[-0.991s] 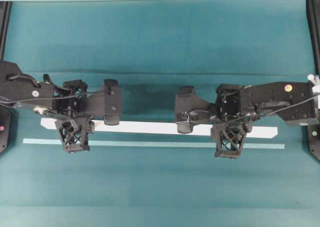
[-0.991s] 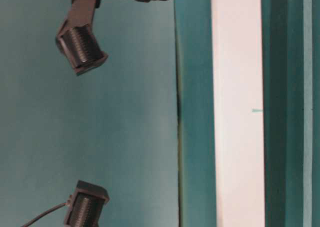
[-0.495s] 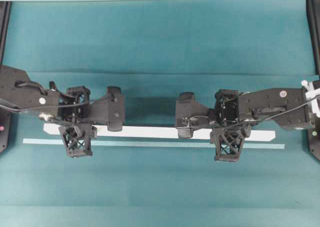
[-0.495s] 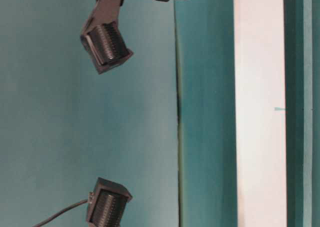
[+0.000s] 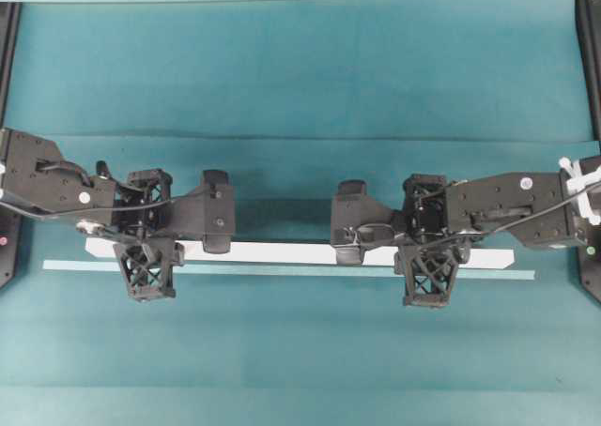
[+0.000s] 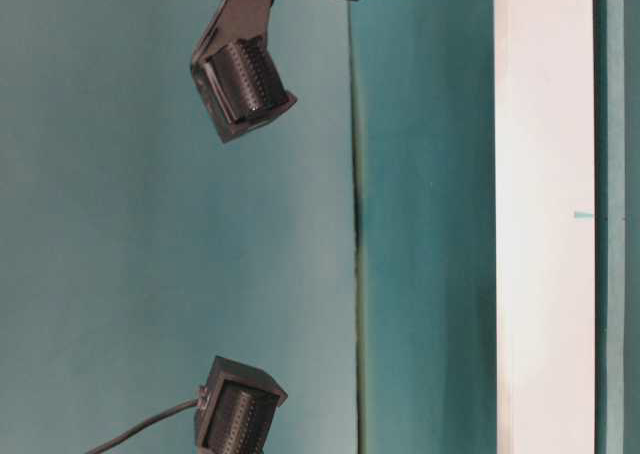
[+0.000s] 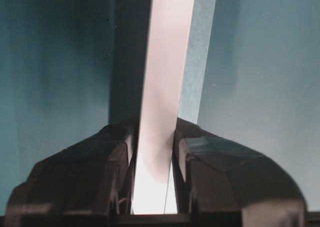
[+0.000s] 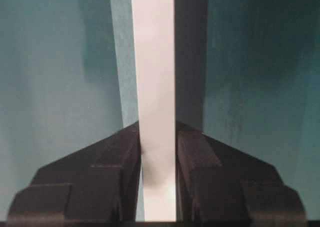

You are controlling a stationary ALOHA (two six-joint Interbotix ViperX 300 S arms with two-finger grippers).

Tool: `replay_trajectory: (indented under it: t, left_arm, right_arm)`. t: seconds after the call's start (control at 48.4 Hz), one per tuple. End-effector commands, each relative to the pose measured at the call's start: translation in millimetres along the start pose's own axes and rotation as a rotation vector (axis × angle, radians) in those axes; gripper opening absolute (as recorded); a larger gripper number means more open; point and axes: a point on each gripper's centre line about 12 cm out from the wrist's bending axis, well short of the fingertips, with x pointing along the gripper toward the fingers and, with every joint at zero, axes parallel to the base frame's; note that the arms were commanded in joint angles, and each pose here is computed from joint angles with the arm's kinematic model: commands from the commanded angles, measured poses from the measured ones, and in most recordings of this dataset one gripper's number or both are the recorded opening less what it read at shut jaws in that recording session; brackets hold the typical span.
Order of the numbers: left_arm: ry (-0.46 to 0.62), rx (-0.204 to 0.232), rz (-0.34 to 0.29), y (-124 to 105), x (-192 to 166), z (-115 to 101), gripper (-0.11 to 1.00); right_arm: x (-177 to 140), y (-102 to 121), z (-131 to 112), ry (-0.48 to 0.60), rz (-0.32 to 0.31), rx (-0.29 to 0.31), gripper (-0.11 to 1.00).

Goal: Lift a wooden board with both hands.
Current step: 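Lower the board with both grippers back toward its start spot, then set the board down on the table with both grippers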

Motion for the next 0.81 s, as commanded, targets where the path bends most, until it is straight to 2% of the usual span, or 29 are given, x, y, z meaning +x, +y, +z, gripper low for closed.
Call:
replay_trajectory:
  t: [0.0,0.31,0.413,0.599,0.784]
  left_arm:
    - [-0.029,-0.015,-0.003,0.4,-1.6,4.6,0.17]
    - [-0.021,-0.014,-0.003,-0.3,-0.2,2.1,0.17]
    - [-0.017,0.006,-0.005,-2.5,0.4,0.1,0.17]
    - [-0.016,0.013,-0.007,-4.3,0.4,-0.8,0.17]
    - [-0.080,0.035,-0.016,-6.2,-0.6,5.3,0.17]
  right_arm:
    - [-1.1,2.1,4.4,-0.033,0.005,-0.004,0.21]
    - [6.4,1.4,5.9,-0.049,0.005,-0.002,0.21]
    - [7.9,1.4,6.4,-0.052,0.005,-0.002,0.21]
    - [9.0,0.7,4.5,-0.047,0.004,-0.002,0.21]
    - [9.7,0.8,6.5,-0.080,0.006,-0.001,0.21]
